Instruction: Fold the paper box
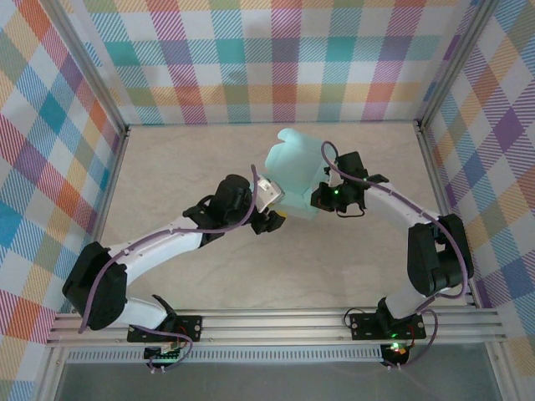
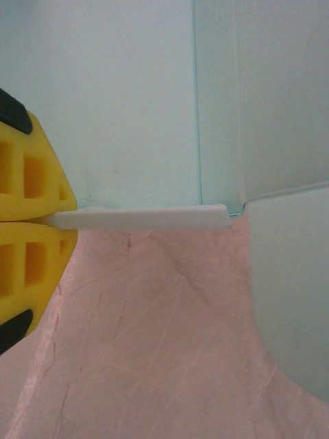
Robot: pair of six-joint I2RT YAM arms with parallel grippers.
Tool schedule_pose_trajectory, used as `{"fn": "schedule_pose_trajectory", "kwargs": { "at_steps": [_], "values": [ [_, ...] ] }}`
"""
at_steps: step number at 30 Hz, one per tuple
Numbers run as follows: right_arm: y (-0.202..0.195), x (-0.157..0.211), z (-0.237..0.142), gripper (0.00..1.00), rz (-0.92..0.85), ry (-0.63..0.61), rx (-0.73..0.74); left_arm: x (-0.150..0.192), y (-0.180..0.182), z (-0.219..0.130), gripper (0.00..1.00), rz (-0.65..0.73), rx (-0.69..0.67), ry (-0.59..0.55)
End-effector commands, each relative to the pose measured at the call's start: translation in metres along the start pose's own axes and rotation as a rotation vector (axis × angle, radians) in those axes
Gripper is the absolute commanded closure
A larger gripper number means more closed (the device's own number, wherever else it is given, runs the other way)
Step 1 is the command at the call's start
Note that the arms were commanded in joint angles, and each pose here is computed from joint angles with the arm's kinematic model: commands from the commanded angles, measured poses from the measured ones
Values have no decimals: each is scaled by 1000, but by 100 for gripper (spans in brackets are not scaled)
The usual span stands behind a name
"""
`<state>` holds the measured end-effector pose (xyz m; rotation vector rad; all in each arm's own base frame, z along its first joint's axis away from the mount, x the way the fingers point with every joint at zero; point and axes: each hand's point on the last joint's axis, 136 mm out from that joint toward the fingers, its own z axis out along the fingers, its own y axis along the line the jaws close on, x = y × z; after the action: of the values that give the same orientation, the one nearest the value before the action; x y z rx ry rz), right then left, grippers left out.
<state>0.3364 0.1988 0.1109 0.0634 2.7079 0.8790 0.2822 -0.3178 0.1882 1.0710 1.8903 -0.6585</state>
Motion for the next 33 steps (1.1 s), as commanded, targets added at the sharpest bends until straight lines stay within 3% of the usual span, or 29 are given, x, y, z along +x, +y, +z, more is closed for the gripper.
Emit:
{"fn": "schedule_pose_trajectory", "kwargs": {
  "at_steps": [1,5,11,12,14,19,21,25,28,31,33],
  "values": [
    [23,1,-8,100,-45,14,-95,-4,-16,2,54,35,96,13],
    [23,2,-8,100,-51,20,-95,-2,-17,-1,70,41,105,29],
    [23,2,-6,100,-48,24,-95,2,-12,-9,75,45,79,39],
    [22,2,-6,100,-46,24,-96,1,-12,-10,71,48,76,35],
    [23,1,-6,100,-46,22,-95,-2,-7,-13,43,36,45,18],
    [14,-2,-8,100,-65,-2,-39,-25,14,-34,11,-44,-80,-88],
    [7,-2,-10,100,-100,-7,7,-39,27,-51,0,-139,-121,-135],
    [-1,-5,-15,100,-142,-15,56,-49,91,-82,0,-555,-259,-216],
    [5,-6,-19,100,-163,-23,31,-32,132,-94,5,-786,-367,-200],
    [12,-6,-21,100,-171,-25,-2,-21,154,-91,21,-886,-412,-166],
    [15,-6,-22,100,-172,-22,-13,-22,160,-84,39,-909,-403,-120]
  ]
}}
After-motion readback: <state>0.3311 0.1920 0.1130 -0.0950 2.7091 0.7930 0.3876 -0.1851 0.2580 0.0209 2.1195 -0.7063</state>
